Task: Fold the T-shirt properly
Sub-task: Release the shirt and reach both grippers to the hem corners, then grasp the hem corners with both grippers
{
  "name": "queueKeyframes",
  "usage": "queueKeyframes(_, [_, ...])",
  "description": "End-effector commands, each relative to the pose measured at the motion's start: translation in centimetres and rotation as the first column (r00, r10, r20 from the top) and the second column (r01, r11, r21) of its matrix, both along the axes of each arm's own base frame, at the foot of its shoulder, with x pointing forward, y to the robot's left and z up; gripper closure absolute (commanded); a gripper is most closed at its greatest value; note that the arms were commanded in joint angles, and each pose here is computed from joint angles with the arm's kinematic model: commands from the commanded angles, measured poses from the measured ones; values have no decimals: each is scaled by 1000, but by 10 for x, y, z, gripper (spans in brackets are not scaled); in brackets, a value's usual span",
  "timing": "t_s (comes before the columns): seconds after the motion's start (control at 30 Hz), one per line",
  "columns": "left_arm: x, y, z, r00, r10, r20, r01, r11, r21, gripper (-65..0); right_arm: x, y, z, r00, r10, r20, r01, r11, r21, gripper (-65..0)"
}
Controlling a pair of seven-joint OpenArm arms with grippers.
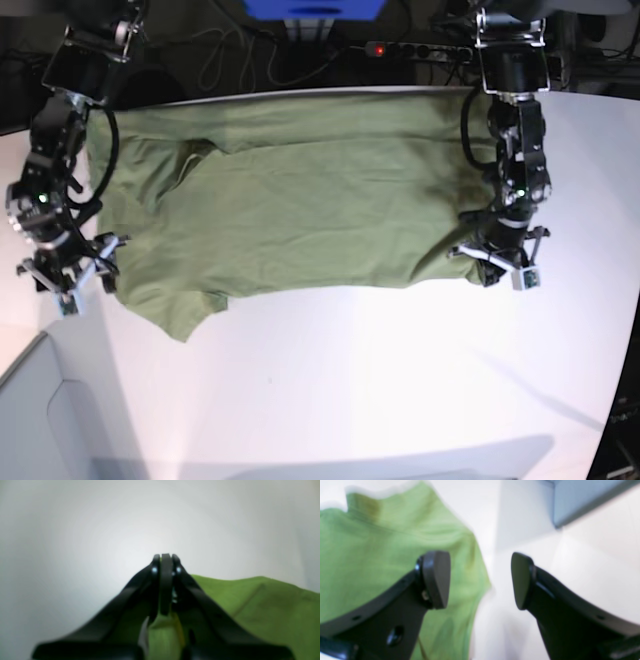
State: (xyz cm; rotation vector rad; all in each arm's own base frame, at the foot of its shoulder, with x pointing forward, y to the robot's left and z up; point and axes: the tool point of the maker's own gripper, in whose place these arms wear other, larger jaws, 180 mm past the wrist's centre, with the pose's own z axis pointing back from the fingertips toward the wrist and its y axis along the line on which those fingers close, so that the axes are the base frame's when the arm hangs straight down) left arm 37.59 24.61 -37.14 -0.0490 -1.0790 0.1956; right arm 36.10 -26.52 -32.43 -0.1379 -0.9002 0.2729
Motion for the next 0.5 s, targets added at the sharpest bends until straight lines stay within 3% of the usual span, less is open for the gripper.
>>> queueKeyframes(0.0, [11, 3, 23, 998, -4, 69, 2, 1000, 19, 0, 19, 4, 17, 998, 30, 57, -30, 1000, 9, -371])
queueKeyframes(0.2, [14, 2, 30, 996, -9, 88, 7, 1000, 24, 0, 78, 24, 2, 998, 60, 2, -59, 991, 123, -375])
queueKeyframes(0.3, [15, 2, 31, 996, -9, 91, 7, 1000, 24, 0, 106, 45, -2, 996, 80, 29, -84, 974, 212, -402])
queueKeyframes(0.47, [13, 1, 27, 998, -13, 64, 11, 1000, 20, 0, 127, 52, -26, 998, 49, 35, -58, 937, 344, -420])
